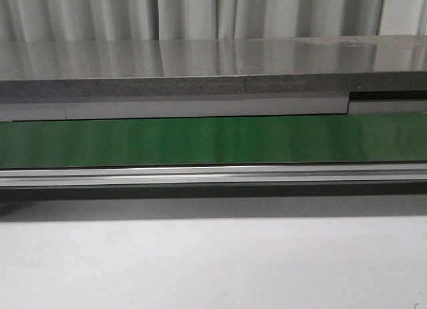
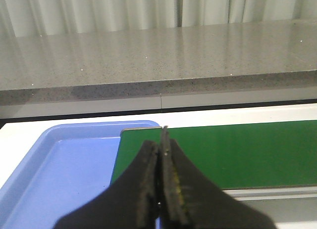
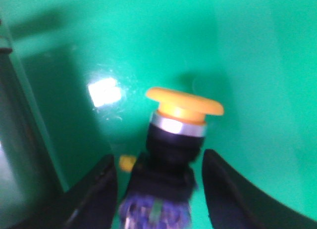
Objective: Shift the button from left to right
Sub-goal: 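Lift the button with the right gripper and carry it over the green bin, then lower the button into the green bin and open the right gripper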
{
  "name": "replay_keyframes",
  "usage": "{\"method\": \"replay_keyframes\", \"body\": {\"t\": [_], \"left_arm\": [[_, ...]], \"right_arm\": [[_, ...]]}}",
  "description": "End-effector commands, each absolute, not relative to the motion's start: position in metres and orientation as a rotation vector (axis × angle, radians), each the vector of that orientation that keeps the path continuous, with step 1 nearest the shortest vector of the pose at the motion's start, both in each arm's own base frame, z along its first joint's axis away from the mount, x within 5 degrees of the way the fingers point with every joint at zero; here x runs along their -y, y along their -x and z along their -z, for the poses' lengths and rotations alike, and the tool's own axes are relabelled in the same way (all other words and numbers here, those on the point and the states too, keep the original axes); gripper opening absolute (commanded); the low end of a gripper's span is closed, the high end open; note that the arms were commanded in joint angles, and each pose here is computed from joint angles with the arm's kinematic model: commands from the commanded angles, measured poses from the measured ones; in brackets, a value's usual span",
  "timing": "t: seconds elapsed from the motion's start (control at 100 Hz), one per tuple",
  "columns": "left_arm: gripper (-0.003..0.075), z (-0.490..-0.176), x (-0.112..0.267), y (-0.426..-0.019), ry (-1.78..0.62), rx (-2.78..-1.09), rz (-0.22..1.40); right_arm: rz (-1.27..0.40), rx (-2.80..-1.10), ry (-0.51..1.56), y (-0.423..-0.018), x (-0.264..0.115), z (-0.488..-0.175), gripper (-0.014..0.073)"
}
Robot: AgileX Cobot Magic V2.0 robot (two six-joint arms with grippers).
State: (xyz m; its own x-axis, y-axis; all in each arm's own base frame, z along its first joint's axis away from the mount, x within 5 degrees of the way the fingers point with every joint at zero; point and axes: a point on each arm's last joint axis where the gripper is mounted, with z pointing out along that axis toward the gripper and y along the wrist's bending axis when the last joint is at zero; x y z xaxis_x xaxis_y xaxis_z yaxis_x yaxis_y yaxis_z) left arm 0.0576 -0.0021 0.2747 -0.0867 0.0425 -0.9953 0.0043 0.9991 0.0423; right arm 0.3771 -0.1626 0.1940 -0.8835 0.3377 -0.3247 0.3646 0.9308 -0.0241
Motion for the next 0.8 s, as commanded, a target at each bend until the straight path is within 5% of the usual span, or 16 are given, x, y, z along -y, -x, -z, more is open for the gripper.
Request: {"method": "replay_keyframes", "body": {"t": [0.0, 0.37, 0.79], "left_arm": [[-0.0019, -0.29, 0.001, -0.058, -0.018, -1.565, -0.027], [-0.0019, -0.29, 0.001, -0.058, -0.018, -1.565, -0.027], [-0.0019, -0.29, 0.001, -0.058, -0.018, -1.565, -0.027]], "right_arm": [[0.159, -2.661, -0.484, -0.379, 0.165, -0.226, 0.0437], [0.201, -2.621, -0.458, -0.375, 0.165, -0.242, 0.0503], [0.129, -2.265, -0.366, -0.362, 0.12, -0.339, 0.0503]]}}
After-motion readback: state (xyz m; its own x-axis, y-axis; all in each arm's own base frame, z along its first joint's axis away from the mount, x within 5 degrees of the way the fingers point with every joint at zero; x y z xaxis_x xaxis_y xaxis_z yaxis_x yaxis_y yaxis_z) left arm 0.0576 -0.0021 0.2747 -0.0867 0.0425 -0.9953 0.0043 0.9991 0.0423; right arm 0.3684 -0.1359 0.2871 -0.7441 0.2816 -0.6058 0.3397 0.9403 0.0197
